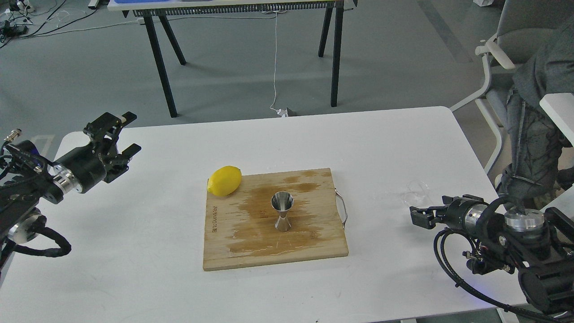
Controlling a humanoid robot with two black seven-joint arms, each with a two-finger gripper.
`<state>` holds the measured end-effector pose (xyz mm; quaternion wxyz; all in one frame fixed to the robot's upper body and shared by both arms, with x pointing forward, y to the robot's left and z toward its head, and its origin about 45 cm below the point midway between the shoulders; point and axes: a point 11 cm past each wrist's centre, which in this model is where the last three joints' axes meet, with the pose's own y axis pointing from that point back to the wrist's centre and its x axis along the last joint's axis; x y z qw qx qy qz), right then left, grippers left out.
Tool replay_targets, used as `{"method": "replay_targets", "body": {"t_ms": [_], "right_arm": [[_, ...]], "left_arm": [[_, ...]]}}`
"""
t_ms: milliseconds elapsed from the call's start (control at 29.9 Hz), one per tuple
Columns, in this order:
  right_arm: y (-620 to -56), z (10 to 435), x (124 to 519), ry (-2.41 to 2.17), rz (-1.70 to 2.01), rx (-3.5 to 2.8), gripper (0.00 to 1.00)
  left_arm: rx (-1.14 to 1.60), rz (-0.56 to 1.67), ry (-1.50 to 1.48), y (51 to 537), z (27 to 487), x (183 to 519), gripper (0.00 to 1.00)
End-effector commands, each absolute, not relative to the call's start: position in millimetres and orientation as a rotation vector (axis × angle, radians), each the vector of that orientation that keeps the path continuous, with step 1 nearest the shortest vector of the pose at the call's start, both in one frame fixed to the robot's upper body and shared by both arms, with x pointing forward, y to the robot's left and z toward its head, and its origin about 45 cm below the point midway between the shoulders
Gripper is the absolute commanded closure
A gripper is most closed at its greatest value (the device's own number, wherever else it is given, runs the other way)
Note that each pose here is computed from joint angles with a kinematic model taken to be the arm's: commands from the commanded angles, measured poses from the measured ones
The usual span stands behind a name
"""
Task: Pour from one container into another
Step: 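Reach the right gripper to the small clear glass and grasp it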
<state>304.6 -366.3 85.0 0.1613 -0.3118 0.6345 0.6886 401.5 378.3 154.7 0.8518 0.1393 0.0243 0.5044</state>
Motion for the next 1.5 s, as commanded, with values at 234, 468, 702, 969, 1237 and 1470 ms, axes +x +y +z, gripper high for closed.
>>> {"method": "replay_targets", "body": {"t_ms": [234, 468, 702, 969, 1237, 1470], "right_arm": [[-358.1, 84.8, 316.2, 1.814, 1.951, -0.911, 0.04], [-352.9, 87.8, 326.5, 1.803, 1.944, -0.921, 0.04], [-351.2, 88.2, 333.8, 1.809, 1.932, -0.924, 0.04], [-346.1, 86.2, 337.9, 1.819, 1.923, -0.932, 0.08], [-343.5, 82.1, 337.9, 1.83, 1.925, -0.928, 0.16], [-341.3, 80.0, 337.2, 1.842, 1.919, -0.931, 0.34]], "left_arm": [[0.291, 1.062, 0.057, 375.9, 152.1, 401.7, 0.01], [0.293, 1.062, 0.06, 376.2, 150.9, 400.7, 0.01], [0.294, 1.063, 0.062, 376.5, 149.6, 399.7, 0.01], [0.295, 1.063, 0.065, 376.4, 148.6, 399.2, 0.01], [0.298, 1.064, 0.07, 377.1, 146.1, 397.2, 0.01], [0.3, 1.064, 0.073, 377.4, 144.8, 396.2, 0.01]]}}
